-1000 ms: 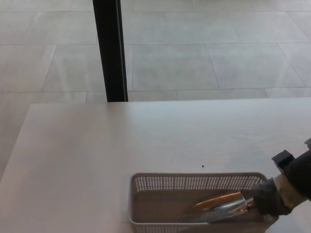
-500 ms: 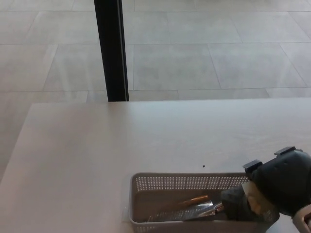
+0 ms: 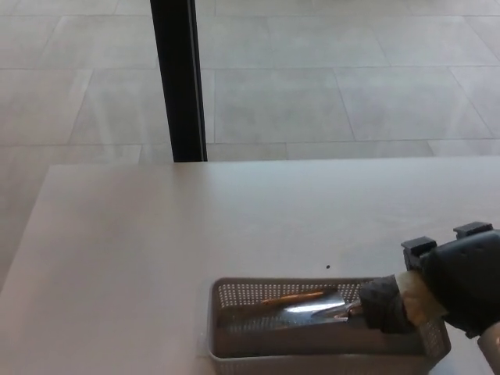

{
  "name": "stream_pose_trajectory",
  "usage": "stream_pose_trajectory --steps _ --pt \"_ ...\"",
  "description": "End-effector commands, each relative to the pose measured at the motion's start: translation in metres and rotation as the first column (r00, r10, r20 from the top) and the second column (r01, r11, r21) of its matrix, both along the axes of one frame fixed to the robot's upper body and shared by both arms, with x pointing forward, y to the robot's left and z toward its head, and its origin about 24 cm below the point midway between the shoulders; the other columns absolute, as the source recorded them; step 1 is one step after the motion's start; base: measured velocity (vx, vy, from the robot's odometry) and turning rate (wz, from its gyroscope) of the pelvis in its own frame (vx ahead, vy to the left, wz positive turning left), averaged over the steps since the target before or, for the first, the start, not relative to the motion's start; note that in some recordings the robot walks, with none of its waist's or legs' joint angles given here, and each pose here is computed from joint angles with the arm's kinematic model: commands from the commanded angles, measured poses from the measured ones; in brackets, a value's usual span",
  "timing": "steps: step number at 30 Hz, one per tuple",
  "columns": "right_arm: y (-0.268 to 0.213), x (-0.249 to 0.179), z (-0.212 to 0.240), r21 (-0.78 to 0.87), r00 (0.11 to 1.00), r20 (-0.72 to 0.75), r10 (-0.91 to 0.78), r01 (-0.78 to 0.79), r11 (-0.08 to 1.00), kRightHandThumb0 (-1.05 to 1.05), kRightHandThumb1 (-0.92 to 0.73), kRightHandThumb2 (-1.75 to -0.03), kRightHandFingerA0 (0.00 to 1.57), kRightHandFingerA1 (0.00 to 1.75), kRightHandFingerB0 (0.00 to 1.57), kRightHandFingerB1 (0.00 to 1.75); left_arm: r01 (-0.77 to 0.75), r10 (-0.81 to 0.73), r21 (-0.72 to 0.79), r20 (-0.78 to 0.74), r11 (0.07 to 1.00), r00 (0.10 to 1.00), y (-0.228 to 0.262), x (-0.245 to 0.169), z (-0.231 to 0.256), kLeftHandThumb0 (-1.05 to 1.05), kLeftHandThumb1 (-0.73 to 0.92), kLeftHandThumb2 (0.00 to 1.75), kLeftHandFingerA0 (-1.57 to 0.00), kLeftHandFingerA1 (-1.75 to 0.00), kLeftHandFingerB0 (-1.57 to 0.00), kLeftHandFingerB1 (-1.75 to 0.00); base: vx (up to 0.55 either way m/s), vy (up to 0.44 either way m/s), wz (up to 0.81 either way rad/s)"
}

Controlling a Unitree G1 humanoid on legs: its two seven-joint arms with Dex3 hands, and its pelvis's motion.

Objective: A garden tool is kept on the righthand side and a container is kept on the lefthand side on a desk infront of the robot. the robot uses its right hand to pick up the garden tool and makes a scooping motion inside the container

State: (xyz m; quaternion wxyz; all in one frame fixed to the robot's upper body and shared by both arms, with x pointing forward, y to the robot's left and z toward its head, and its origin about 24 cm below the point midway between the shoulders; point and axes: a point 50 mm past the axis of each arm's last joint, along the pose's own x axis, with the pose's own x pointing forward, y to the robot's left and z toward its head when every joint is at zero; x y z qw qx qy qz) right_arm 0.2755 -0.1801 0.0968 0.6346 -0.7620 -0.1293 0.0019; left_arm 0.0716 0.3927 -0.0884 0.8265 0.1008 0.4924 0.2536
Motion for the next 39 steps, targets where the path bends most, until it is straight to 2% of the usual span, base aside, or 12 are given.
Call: stream_pose_trajectory --steps 1,4,5,13,14,15,28,29,33,34,35,39 --pt "-0.024 0.0 0.035 0.382 0.945 0.321 -0.068 -0.063 0.922 -0.18 -0.48 -0.97 1.25 1.36 0.94 1.11 0.0 0.0 0.007 0.003 1.0 1.0 0.003 -0.005 0.002 -0.17 -0.41 1.18 -1.06 -1.09 -1.1 -1.04 0.0 0.0 0.0" --pt "-0.028 0.0 0.038 0.428 0.923 0.374 -0.09 -0.086 0.9 -0.22 -0.49 -1.01 1.26 1.38 0.95 1.19 0.013 -0.013 0.01 -0.002 1.0 1.0 0.004 -0.007 0.002 -0.19 -0.43 1.19 -1.04 -1.1 -1.08 -1.05 0.0 0.0 0.0" --pt "-0.03 0.0 0.041 0.431 0.914 0.392 -0.103 -0.083 0.899 -0.17 -0.57 -0.92 0.95 1.75 0.75 1.44 0.002 -0.002 0.007 -0.003 1.0 1.0 0.003 -0.008 0.002 -0.17 -0.42 1.18 -1.07 -1.08 -1.09 -1.04 0.0 0.0 0.0" --pt "-0.045 0.001 0.053 0.442 0.818 0.56 -0.131 -0.161 0.883 -0.2 -0.53 -1.0 0.96 1.73 0.78 1.35 0.014 -0.014 0.003 -0.032 1.0 0.999 0.002 -0.014 -0.001 -0.22 -0.37 1.09 -1.08 -1.05 -1.08 -1.0 0.0 0.0 0.0" --pt "-0.047 0.002 0.055 0.432 0.803 0.582 -0.129 -0.171 0.886 -0.25 -0.49 -1.09 1.22 1.35 0.89 1.11 0.013 -0.013 0.002 -0.028 1.0 1.0 0.002 -0.014 -0.001 -0.19 -0.38 1.07 -1.12 -1.04 -1.12 -1.0 0.0 0.0 0.0" --pt "-0.05 0.003 0.057 0.435 0.792 0.593 -0.142 -0.167 0.885 -0.2 -0.56 -1.0 0.92 1.73 0.77 1.33 0.005 -0.005 0.0 -0.024 1.0 1.0 0.002 -0.015 -0.001 -0.18 -0.39 1.09 -1.11 -1.04 -1.11 -1.0 0.0 0.0 0.0" --pt "-0.11 0.008 0.087 0.399 0.761 0.589 -0.273 0.02 0.917 -0.21 -0.57 -0.93 0.94 1.75 0.72 1.55 -0.001 0.001 0.002 -0.022 1.0 1.0 0.004 -0.018 0.001 -0.19 -0.42 1.14 -1.06 -1.11 -1.07 -1.04 0.0 0.0 0.0" --pt "-0.12 0.008 0.087 0.398 0.776 0.545 -0.319 0.096 0.913 -0.23 -0.51 -0.7 0.97 1.75 0.84 1.17 -0.006 0.006 0.0 -0.026 1.0 1.0 0.004 -0.018 0.0 -0.21 -0.42 1.17 -1.04 -1.11 -1.07 -1.04 0.0 0.0 0.0" --pt "-0.148 0.005 0.079 0.405 0.779 0.473 -0.413 0.224 0.886 -0.25 -0.58 -0.67 0.93 1.74 0.79 1.32 -0.019 0.019 0.01 -0.038 1.0 0.999 0.005 -0.021 0.001 -0.22 -0.37 1.12 -1.05 -1.1 -1.06 -1.05 0.0 0.0 0.0" --pt "-0.153 0.004 0.077 0.404 0.778 0.469 -0.417 0.231 0.885 -0.22 -0.53 -0.67 0.99 1.72 0.88 1.02 -0.03 0.03 0.007 -0.032 1.0 0.999 0.005 -0.021 0.0 -0.18 -0.38 1.12 -1.04 -1.11 -1.02 -1.08 0.0 0.0 0.0" --pt "-0.158 0.003 0.073 0.4 0.775 0.46 -0.433 0.254 0.881 -0.24 -0.55 -0.68 1.0 1.73 0.9 1.02 -0.012 0.012 0.011 -0.039 1.0 0.999 0.005 -0.022 0.001 -0.29 -0.34 1.17 -0.99 -1.1 -0.96 -1.06 0.0 0.0 0.0" --pt "-0.169 0.001 0.059 0.39 0.784 0.415 -0.462 0.305 0.869 -0.24 -0.56 -0.9 0.93 1.75 0.74 1.52 -0.003 0.003 0.013 -0.049 1.0 0.999 0.004 -0.023 0.0 -0.28 -0.34 1.19 -0.97 -1.1 -0.94 -1.04 0.0 0.0 0.0"
